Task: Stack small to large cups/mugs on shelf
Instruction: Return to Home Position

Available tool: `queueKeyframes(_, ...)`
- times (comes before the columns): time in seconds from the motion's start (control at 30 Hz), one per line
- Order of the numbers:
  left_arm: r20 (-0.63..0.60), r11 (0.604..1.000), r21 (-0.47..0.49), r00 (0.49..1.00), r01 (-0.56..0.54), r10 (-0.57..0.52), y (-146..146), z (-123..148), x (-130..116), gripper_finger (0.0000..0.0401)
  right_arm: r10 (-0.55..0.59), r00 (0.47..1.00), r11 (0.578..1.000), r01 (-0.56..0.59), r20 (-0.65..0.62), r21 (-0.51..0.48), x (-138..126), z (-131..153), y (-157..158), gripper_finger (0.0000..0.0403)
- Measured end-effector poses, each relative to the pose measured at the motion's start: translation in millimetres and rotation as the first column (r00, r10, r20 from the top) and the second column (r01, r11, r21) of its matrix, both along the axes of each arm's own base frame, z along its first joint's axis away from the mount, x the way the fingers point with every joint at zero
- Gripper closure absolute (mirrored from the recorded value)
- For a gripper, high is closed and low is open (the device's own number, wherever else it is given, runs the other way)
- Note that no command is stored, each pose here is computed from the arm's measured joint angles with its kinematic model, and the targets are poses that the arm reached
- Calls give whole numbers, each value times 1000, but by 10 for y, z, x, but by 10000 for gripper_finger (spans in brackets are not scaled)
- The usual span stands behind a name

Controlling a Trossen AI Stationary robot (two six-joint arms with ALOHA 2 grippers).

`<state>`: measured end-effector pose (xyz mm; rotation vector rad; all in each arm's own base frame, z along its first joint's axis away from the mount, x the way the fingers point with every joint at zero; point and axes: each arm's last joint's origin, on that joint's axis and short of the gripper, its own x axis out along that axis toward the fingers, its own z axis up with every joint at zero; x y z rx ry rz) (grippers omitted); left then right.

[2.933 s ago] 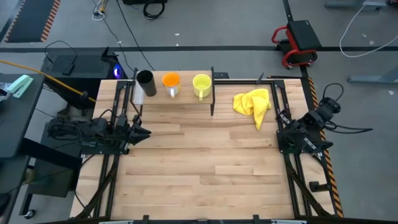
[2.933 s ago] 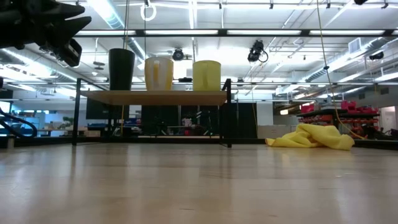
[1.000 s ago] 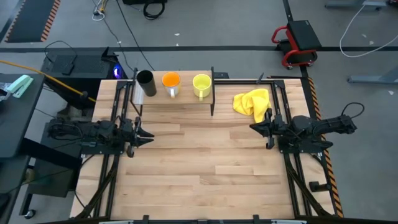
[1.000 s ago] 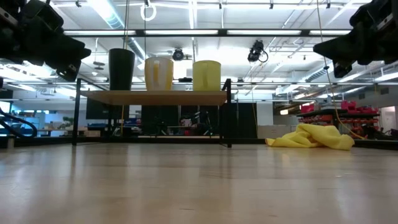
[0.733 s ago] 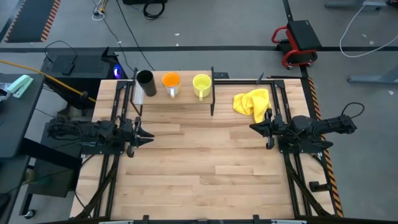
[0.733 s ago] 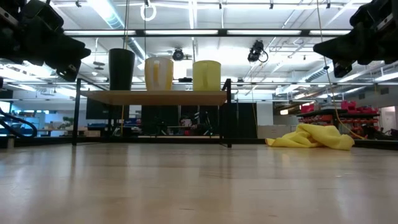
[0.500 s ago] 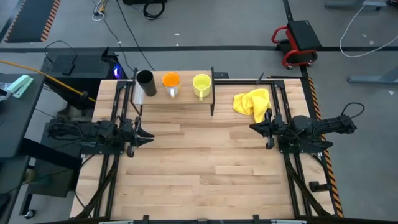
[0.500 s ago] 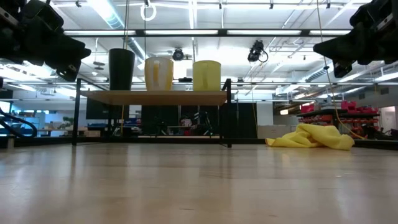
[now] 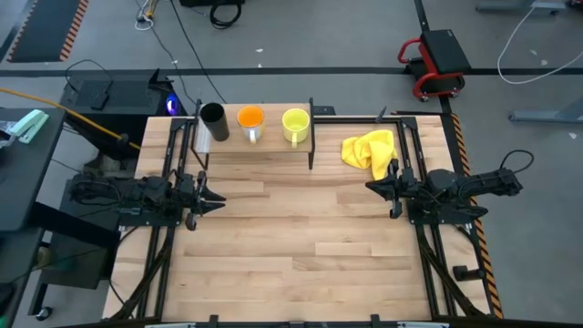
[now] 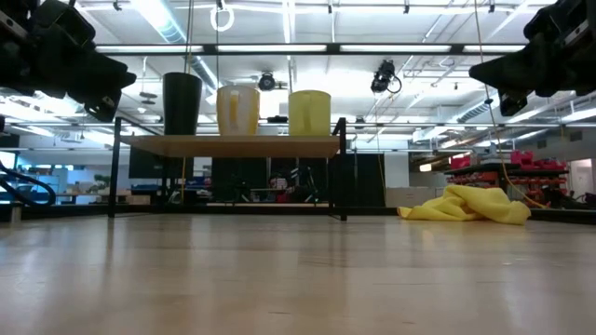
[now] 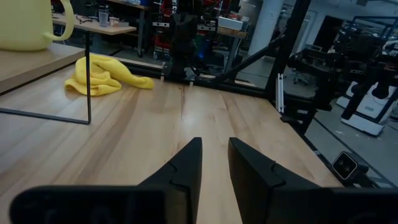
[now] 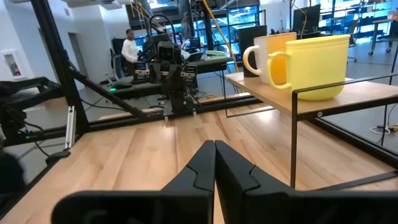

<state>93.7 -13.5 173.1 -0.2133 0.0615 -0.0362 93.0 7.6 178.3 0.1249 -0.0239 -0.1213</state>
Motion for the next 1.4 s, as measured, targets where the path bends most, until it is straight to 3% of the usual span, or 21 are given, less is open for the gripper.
queueKeyframes(1.4,-1,1000,0,1000,0,0,0,-3,0,310,0,1000,1000,0,1,0,0,1,0,389)
